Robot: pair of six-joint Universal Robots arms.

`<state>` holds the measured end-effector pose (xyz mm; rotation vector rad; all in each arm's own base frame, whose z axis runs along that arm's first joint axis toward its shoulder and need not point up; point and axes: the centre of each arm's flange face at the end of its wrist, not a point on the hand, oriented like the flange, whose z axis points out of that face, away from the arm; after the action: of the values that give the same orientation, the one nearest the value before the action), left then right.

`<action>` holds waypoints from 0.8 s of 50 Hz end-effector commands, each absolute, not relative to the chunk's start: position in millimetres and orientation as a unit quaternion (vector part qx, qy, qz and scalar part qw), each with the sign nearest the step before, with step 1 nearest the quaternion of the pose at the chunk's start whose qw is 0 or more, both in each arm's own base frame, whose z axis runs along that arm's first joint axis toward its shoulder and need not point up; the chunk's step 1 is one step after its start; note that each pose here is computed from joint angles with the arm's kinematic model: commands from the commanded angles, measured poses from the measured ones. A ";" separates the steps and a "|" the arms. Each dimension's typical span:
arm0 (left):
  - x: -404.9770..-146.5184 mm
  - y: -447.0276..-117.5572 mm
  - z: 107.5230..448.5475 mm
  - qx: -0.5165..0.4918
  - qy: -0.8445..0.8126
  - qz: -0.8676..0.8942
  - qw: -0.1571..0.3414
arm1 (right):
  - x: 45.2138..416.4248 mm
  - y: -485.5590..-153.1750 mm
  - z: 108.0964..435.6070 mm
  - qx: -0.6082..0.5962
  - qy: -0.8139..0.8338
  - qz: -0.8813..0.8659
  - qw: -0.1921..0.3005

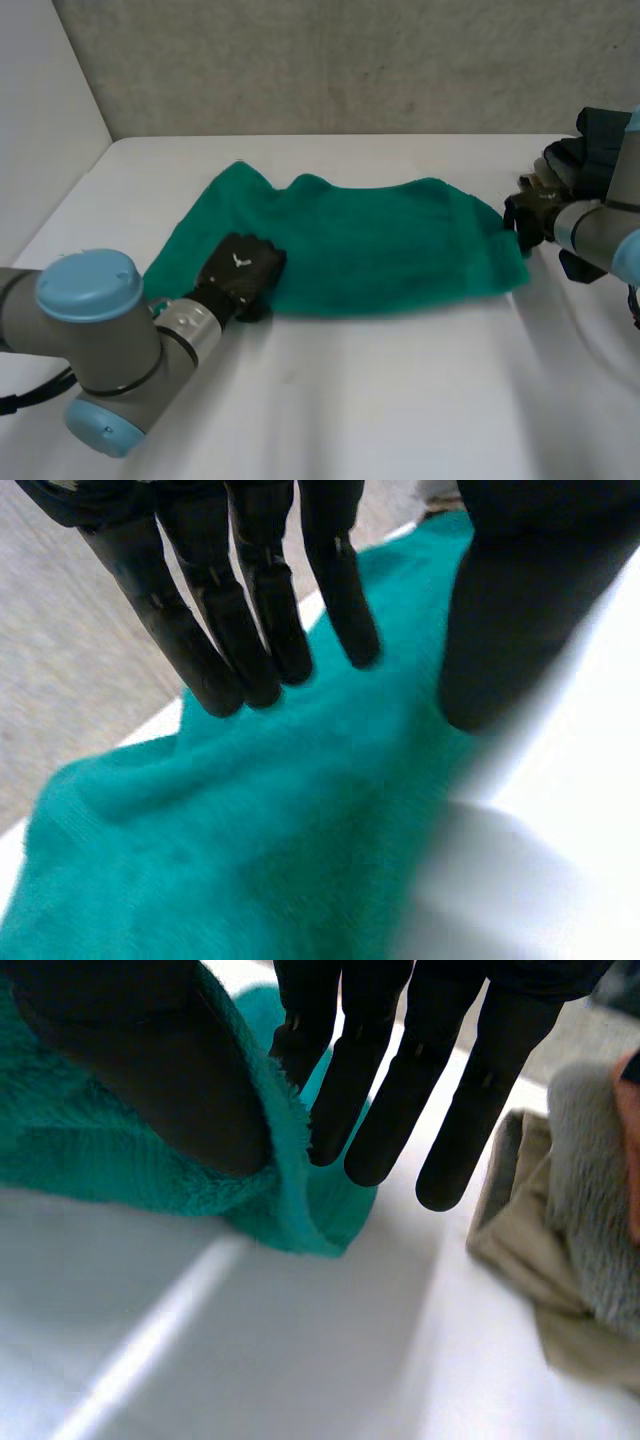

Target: Fold the laundry.

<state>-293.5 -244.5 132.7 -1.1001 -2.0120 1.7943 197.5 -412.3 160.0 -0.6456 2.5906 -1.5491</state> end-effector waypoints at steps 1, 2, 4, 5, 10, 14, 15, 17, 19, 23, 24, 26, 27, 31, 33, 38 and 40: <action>-285.9 -250.5 138.0 -0.370 -0.705 0.597 0.100 | 196.0 -401.8 152.0 -0.212 0.844 -0.491 0.025; -282.6 -252.3 139.9 -0.367 -0.707 0.597 0.096 | 196.1 -401.3 152.6 -0.213 0.842 -0.494 0.026; -270.3 -260.1 146.1 -0.353 -0.713 0.599 0.085 | 195.7 -400.7 152.4 -0.213 0.836 -0.505 0.025; -264.6 -263.2 147.4 -0.348 -0.717 0.598 0.080 | 195.2 -401.3 152.1 -0.213 0.833 -0.510 0.024; -232.3 -284.7 151.9 -0.335 -0.725 0.599 0.057 | 194.0 -401.5 150.7 -0.217 0.820 -0.530 0.021; -206.3 -303.4 149.8 -0.347 -0.724 0.594 0.039 | 195.6 -400.2 148.4 -0.226 0.815 -0.533 0.018; -198.7 -309.0 147.4 -0.354 -0.725 0.590 0.034 | 196.3 -399.6 148.7 -0.230 0.814 -0.533 0.018; -192.1 -313.6 146.2 -0.361 -0.725 0.585 0.032 | 196.7 -398.9 147.6 -0.232 0.815 -0.531 0.016; -184.3 -315.6 140.7 -0.371 -0.734 0.568 0.035 | 197.8 -397.3 145.8 -0.237 0.815 -0.528 0.016; -178.5 -316.7 133.5 -0.383 -0.746 0.544 0.038 | 200.0 -394.8 144.8 -0.243 0.815 -0.525 0.015; -177.4 -317.0 131.5 -0.383 -0.749 0.540 0.038 | 200.0 -394.6 145.1 -0.243 0.815 -0.525 0.015; -174.5 -321.7 127.1 -0.381 -0.753 0.535 0.034 | 200.6 -393.1 143.6 -0.246 0.816 -0.523 0.016; -174.3 -322.9 126.5 -0.381 -0.753 0.535 0.033 | 201.2 -392.8 143.6 -0.247 0.816 -0.523 0.016; -173.5 -327.9 119.5 -0.382 -0.755 0.533 0.030 | 201.1 -391.7 142.1 -0.248 0.817 -0.520 0.016; -173.2 -329.8 117.8 -0.382 -0.754 0.534 0.027 | 201.6 -390.9 141.3 -0.249 0.818 -0.519 0.016; -173.1 -337.9 112.7 -0.381 -0.748 0.543 0.020 | 202.1 -389.1 140.1 -0.251 0.818 -0.516 0.017; -173.7 -340.0 111.0 -0.382 -0.745 0.547 0.018 | 202.1 -389.1 140.1 -0.252 0.818 -0.516 0.017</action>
<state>-172.6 -333.4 115.0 -1.1822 -2.3277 1.6590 201.8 -390.1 141.0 -0.7775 2.5424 -1.6106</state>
